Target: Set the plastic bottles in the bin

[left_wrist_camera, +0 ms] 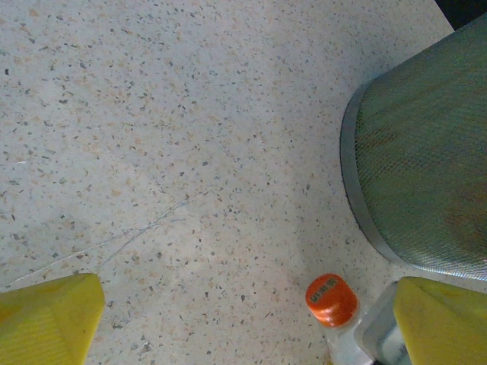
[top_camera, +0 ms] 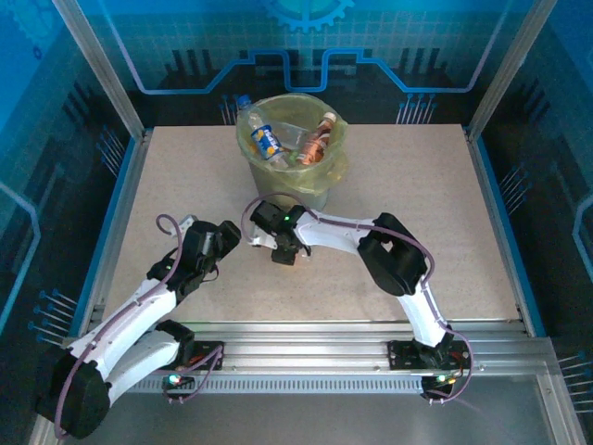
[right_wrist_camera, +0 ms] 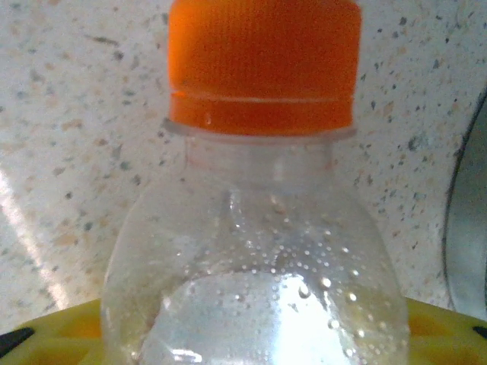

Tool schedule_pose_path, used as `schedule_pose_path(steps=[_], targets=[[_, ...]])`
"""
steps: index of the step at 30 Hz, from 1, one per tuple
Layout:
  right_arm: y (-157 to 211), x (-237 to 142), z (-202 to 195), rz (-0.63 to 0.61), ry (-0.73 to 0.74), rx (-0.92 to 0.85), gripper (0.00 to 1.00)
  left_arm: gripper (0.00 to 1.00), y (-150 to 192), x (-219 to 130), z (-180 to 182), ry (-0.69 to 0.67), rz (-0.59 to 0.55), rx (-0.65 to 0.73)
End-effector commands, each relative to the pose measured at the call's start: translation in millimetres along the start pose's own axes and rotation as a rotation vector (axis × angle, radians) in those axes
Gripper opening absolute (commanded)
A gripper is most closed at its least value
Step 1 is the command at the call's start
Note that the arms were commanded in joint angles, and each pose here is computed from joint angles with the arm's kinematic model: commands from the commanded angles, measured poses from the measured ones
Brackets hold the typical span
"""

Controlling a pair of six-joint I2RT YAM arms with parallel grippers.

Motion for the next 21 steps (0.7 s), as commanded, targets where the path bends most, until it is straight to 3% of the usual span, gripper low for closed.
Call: schedule_pose_path(steps=[1, 13, 21], targets=[[-13, -48, -1, -0.081, 0.029, 0.012, 0.58, 0.99, -4, -1, 5, -0.016, -0.013, -0.01], [-39, -236, -40, -0.458, 0.254, 0.115, 0.56, 0.99, -7, -2, 4, -0.018, -0.028, -0.002], [-38, -333, -108, -0.64, 0.51, 0.122, 0.56, 0.99, -7, -3, -3, 0.003, -0.019, 0.009]])
Point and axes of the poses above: each hand's point on the last joint's axis, 136 mm out from that joint toward the fingers, its own x axis out along the fingers, its own z axis along the line the jaws close on, y = z × x, the point moved 1 cm from there along -x, back along the fingers, and after that the axes turned 13 degrees about -x, right-handed, at the moved point
